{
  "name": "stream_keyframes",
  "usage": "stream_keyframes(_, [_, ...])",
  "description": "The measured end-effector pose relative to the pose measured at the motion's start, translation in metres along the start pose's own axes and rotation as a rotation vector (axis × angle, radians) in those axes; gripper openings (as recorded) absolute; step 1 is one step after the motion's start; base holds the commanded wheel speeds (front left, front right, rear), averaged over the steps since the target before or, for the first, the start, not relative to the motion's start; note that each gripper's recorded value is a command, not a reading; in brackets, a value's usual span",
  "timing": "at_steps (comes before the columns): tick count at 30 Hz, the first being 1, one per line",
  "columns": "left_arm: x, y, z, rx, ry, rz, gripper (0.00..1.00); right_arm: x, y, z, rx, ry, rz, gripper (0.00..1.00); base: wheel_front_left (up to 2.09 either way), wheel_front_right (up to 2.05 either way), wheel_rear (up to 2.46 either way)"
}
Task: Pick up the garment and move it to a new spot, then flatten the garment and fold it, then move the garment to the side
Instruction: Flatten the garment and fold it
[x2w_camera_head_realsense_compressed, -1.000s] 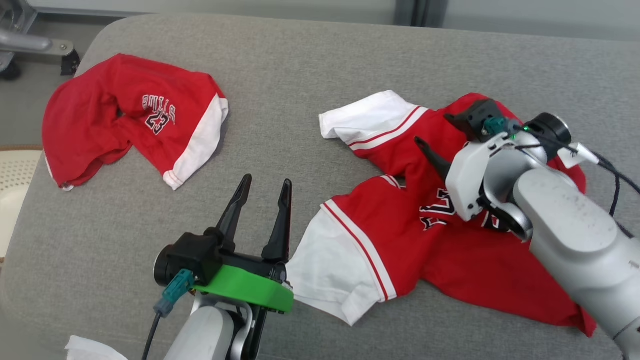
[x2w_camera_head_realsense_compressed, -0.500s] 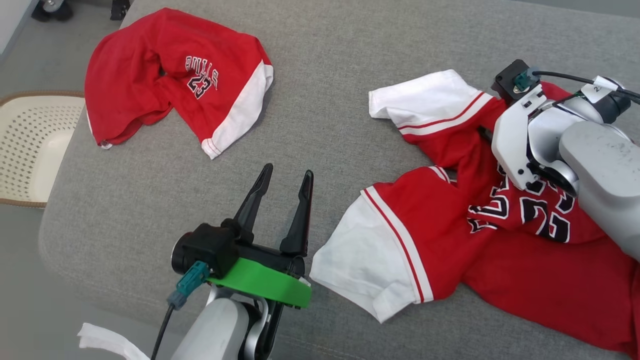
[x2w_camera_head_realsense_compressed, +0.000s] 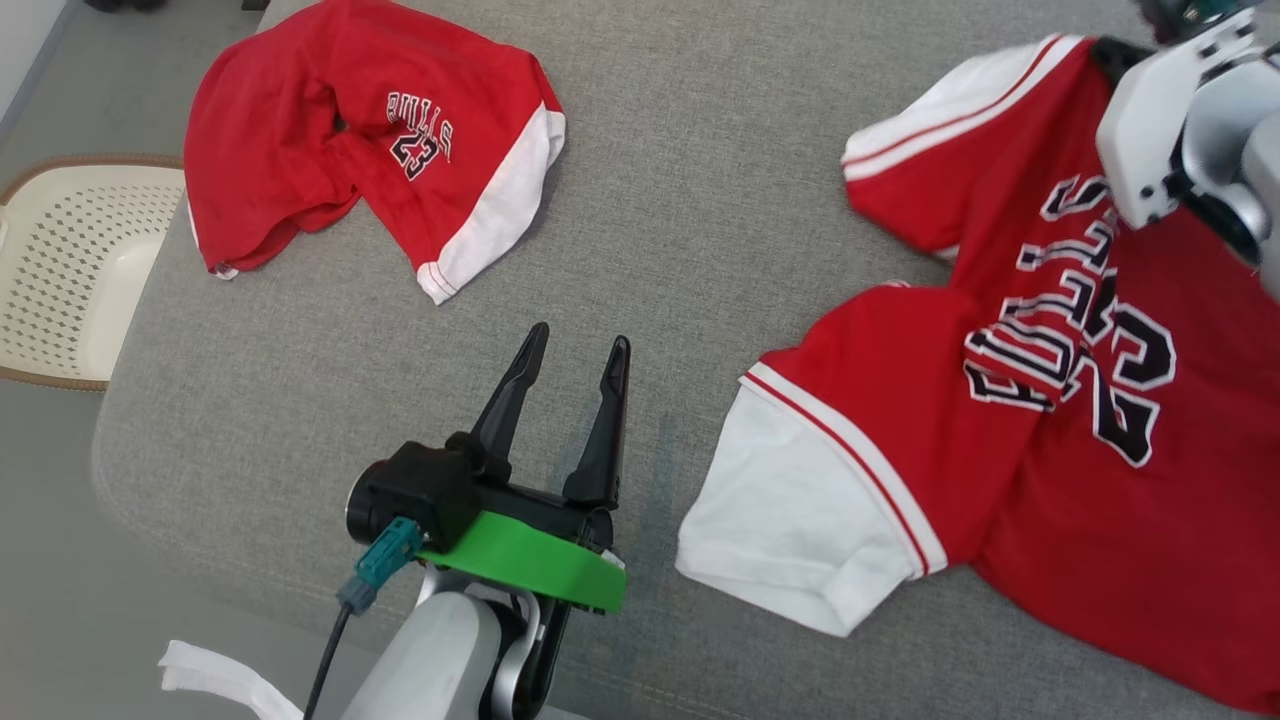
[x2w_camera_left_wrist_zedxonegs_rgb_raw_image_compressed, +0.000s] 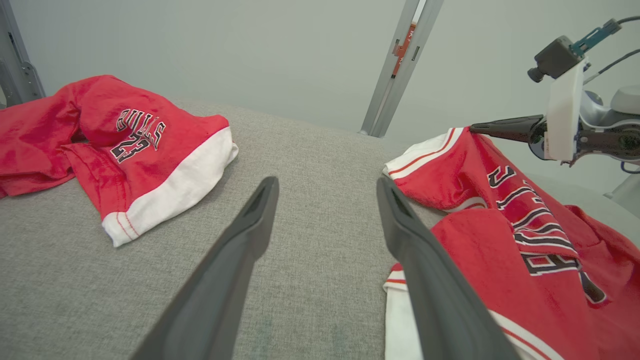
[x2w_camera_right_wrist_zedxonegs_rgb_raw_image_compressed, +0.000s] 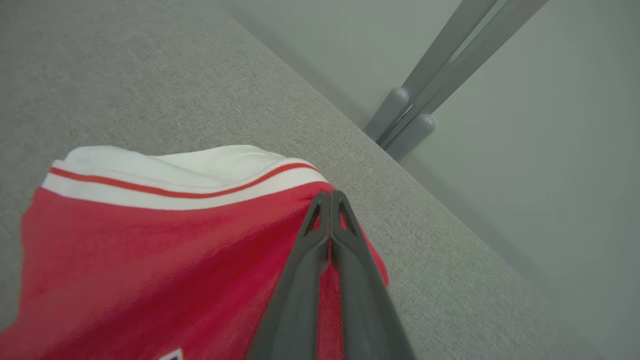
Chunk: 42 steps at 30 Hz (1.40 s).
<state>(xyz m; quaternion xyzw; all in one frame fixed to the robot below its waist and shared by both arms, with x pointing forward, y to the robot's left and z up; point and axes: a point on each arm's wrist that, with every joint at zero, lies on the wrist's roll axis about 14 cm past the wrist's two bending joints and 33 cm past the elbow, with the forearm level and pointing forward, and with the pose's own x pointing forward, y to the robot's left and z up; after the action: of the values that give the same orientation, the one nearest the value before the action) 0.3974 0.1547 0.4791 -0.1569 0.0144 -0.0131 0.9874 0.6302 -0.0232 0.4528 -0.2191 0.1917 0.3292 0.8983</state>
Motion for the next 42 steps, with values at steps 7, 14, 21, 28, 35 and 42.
stream_keyframes(7, [0.002,0.0,-0.002,-0.004,0.007,-0.001,1.0,-0.008,-0.075,0.056,-0.007,-0.222,-0.213,0.0,0.0,0.0,0.0])
stream_keyframes(14, [0.006,0.002,-0.005,-0.001,0.013,0.005,1.0,-0.012,-0.093,0.081,-0.048,-0.324,-0.275,1.0,0.0,0.0,0.0])
stream_keyframes(21, [0.012,-0.001,-0.003,0.008,0.003,-0.011,1.0,-0.013,-0.062,0.043,0.002,-0.277,-0.231,1.0,0.0,0.0,0.0])
stream_keyframes(28, [0.016,-0.008,0.003,0.027,-0.022,-0.041,1.0,-0.053,-0.044,0.033,0.127,-0.392,-0.22,1.0,0.0,0.0,0.0])
stream_keyframes(35, [0.012,-0.023,0.0,0.025,-0.018,-0.091,1.0,-0.117,-0.012,-0.014,0.3,-0.461,-0.27,1.0,0.0,0.0,0.0])
stream_keyframes(42, [0.004,-0.042,-0.015,0.012,0.024,-0.15,1.0,-0.187,0.017,-0.057,0.454,-0.497,-0.403,1.0,0.0,0.0,0.0])
